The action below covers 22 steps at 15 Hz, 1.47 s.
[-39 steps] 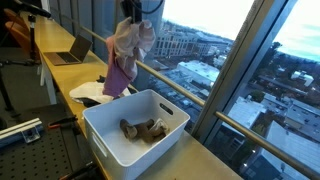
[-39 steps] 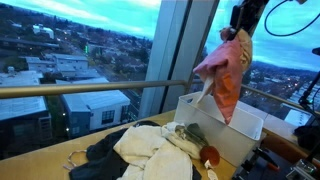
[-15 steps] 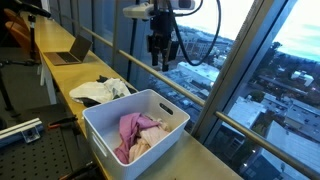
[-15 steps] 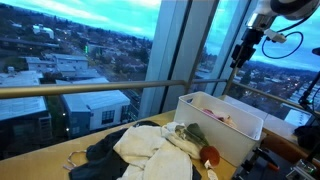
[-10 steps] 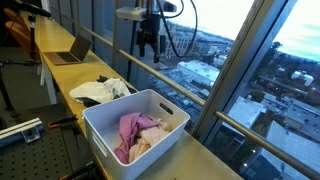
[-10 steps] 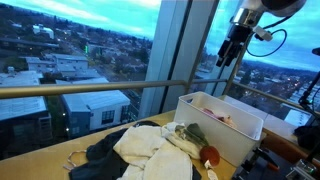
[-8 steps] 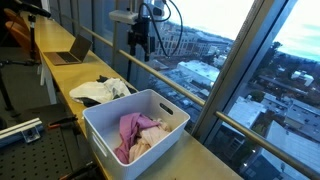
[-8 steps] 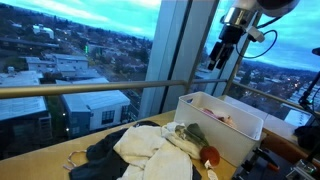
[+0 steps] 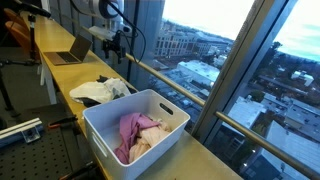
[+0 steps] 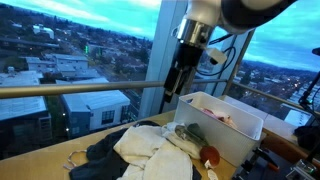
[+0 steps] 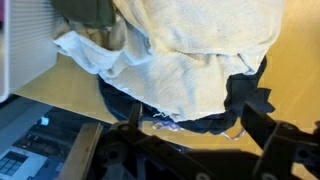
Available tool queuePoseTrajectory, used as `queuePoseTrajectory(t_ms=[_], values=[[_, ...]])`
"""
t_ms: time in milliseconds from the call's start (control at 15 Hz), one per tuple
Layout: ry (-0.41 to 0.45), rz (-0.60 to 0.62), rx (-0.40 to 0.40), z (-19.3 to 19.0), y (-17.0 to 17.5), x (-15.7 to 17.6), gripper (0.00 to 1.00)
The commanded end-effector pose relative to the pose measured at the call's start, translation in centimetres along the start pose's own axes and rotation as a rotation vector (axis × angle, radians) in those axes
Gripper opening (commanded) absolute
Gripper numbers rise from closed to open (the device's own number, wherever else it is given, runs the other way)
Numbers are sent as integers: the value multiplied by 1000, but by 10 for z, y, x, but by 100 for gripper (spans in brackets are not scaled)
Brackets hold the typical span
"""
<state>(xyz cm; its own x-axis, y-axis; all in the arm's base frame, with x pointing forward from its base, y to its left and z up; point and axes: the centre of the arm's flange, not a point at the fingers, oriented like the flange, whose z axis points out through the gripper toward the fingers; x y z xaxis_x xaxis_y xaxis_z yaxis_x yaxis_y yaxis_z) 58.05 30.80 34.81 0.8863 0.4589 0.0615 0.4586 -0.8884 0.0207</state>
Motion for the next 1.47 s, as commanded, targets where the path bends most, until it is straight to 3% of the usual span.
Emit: queuePoseTrajectory(t_ms=[0,667,1000,1267,1333,1400], values=[[-8,-75,6,55,-26,53,100],[-97,-123,80,186,-38,104,100],[-208,-125,78,247,-35,96,100],[-283,-170,68,251,-29,84,100],[-288,-177,65,244,-26,82,75],[-290,-184,65,237,-21,81,72]])
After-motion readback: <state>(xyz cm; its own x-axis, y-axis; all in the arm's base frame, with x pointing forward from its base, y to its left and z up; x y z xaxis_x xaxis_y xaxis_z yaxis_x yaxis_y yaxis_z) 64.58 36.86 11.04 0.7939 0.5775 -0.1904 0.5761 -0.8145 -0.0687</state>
